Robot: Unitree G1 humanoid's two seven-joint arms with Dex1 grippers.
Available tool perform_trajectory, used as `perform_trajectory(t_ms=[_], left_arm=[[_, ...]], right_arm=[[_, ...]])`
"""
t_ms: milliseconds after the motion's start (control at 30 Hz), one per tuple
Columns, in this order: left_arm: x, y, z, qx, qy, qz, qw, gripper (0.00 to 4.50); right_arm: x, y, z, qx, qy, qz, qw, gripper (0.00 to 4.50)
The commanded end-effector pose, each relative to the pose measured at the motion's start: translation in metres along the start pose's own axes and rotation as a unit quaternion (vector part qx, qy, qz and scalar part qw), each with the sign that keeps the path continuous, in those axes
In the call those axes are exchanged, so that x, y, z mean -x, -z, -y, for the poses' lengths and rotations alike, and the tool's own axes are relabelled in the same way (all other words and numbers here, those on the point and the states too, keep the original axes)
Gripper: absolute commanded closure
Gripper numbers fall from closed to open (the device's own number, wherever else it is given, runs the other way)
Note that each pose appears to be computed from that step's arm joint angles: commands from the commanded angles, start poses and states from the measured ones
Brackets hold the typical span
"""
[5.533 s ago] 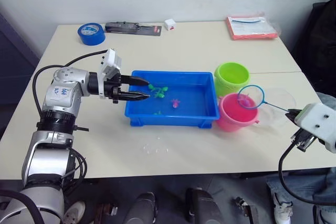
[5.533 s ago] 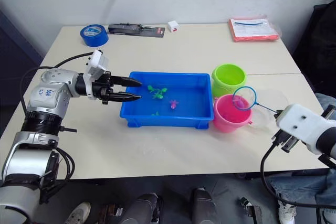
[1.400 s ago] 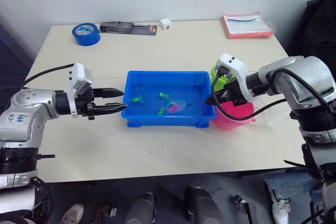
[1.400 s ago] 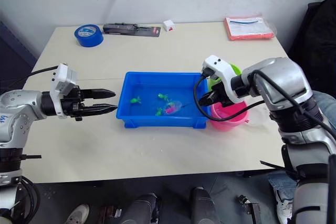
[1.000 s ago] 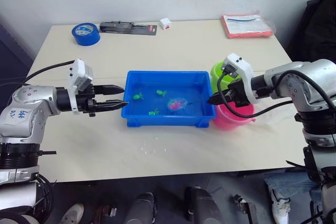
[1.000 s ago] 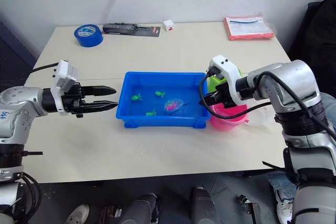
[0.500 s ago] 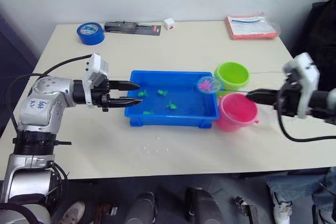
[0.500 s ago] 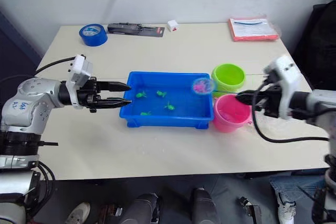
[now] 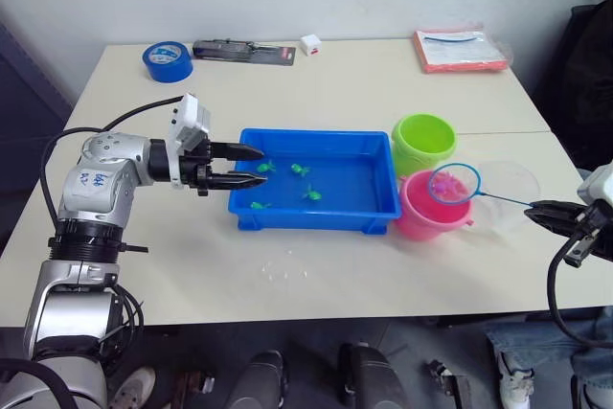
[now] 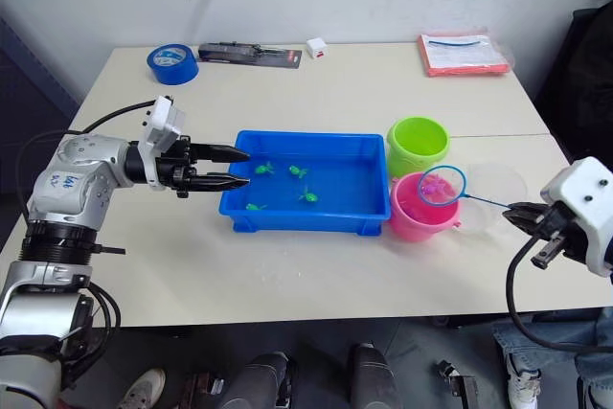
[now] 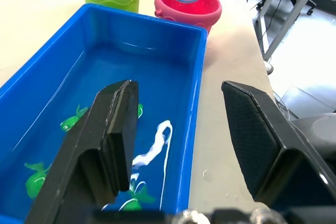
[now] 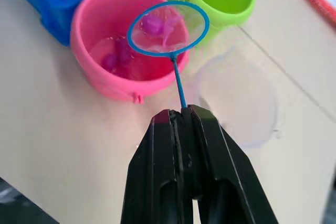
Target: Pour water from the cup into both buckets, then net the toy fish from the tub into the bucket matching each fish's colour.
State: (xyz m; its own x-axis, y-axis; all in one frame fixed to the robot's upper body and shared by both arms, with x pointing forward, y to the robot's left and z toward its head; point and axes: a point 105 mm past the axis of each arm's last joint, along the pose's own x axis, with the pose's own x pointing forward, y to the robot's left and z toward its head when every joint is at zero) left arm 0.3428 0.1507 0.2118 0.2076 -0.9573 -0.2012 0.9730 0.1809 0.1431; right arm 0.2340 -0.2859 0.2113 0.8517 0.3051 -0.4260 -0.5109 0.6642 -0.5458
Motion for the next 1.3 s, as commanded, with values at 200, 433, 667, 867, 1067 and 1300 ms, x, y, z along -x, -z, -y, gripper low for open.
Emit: perform_trajectory(t_ms=[200,433,667,867,1067,1300], left_arm=[[0.000,-0.009,-0.005,-0.022,0.004,-0.001,1.000,1.71],[-0.002,-0.008,-0.005,-0.021,0.009,0.000,1.000,1.71],[-0.002,-0.008,-0.006,-0.019,0.012,0.000,1.000,1.71],[-0.003,-0.007,-0.006,-0.019,0.014,-0.001,1.000,1.71],[-0.004,-0.007,-0.005,-0.017,0.015,0.001,1.000,1.71],[-0.005,-0.003,-0.003,-0.012,0.014,0.003,1.000,1.71]], right_arm=[[-0.002,-0.009,-0.009,0.195,0.068,0.038,0.978,3.70],[0.000,-0.004,-0.013,0.310,0.103,0.046,0.944,3.70],[0.001,0.011,-0.024,0.409,0.114,0.036,0.905,3.70],[0.004,0.015,-0.021,0.482,0.137,0.046,0.864,3.70],[0.006,0.012,-0.023,0.536,0.171,0.072,0.824,3.70],[0.010,0.010,-0.019,0.584,0.224,0.075,0.777,3.70]])
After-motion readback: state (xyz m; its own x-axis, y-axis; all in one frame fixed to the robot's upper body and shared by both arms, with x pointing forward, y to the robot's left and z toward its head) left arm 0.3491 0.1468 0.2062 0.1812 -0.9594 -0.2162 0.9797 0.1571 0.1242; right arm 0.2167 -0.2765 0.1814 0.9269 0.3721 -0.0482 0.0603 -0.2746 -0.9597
